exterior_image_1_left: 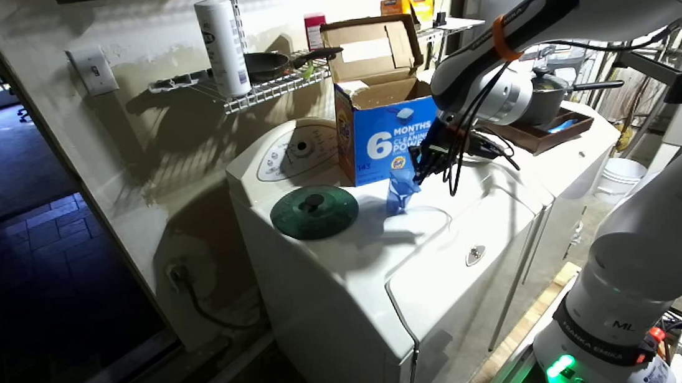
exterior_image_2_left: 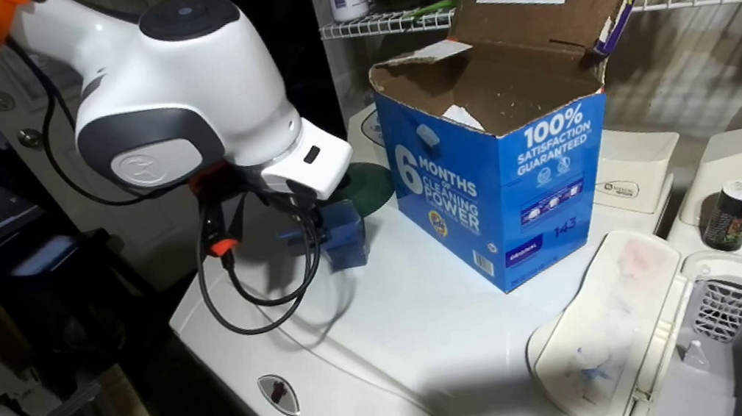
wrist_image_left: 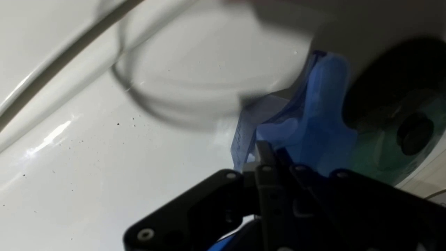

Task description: Unstack the scoops, then turn the right scoop to the right and stack the scoops together

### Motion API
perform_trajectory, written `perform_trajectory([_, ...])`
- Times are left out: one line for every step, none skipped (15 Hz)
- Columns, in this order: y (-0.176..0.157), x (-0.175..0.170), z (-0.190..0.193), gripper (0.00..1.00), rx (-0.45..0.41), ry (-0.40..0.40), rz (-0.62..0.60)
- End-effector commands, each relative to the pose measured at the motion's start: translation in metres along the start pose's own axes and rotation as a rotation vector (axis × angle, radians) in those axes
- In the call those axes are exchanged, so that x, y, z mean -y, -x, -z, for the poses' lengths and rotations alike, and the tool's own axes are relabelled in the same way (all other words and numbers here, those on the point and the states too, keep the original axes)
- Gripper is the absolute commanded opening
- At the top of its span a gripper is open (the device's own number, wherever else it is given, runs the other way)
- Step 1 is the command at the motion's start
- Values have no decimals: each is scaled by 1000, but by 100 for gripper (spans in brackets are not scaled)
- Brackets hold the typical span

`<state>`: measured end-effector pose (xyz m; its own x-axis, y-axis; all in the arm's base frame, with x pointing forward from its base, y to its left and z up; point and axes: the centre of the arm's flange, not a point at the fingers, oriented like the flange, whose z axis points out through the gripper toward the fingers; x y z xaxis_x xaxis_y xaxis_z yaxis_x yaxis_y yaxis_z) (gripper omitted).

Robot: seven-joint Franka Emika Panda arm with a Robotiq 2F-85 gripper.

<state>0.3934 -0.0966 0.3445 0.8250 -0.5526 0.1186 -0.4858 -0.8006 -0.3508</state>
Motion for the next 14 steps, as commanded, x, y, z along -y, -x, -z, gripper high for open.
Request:
perform_trajectory([-10,4,-10,1,-2,0,-41])
perform_trajectory([-12,5,-11,1,0,-1,-39])
perform_trajectory([-13,6,-11,1,0,0,-35])
perform_trajectory([-14,6,-10,1,-1,-1,-29])
perform_trajectory([-15,7,-9,1,-5,0,-24])
perform_trajectory([-17,9,-8,1,-6,-1,-19])
perform_trajectory([-19,10,-8,1,-7,-3,-12])
perform_trajectory([-21,12,-8,1,-9,-2,-7])
perform_trajectory([-23,13,-8,1,-8,-6,-2])
perform_trajectory([-25,15,-8,1,-9,-5,2])
perform_trajectory([-27,16,-7,1,-10,-8,6])
perform_trajectory([-29,18,-8,1,-10,-10,10])
perform_trajectory([-31,19,-9,1,-10,-11,15])
perform_trajectory([-32,21,-9,1,-9,-11,19])
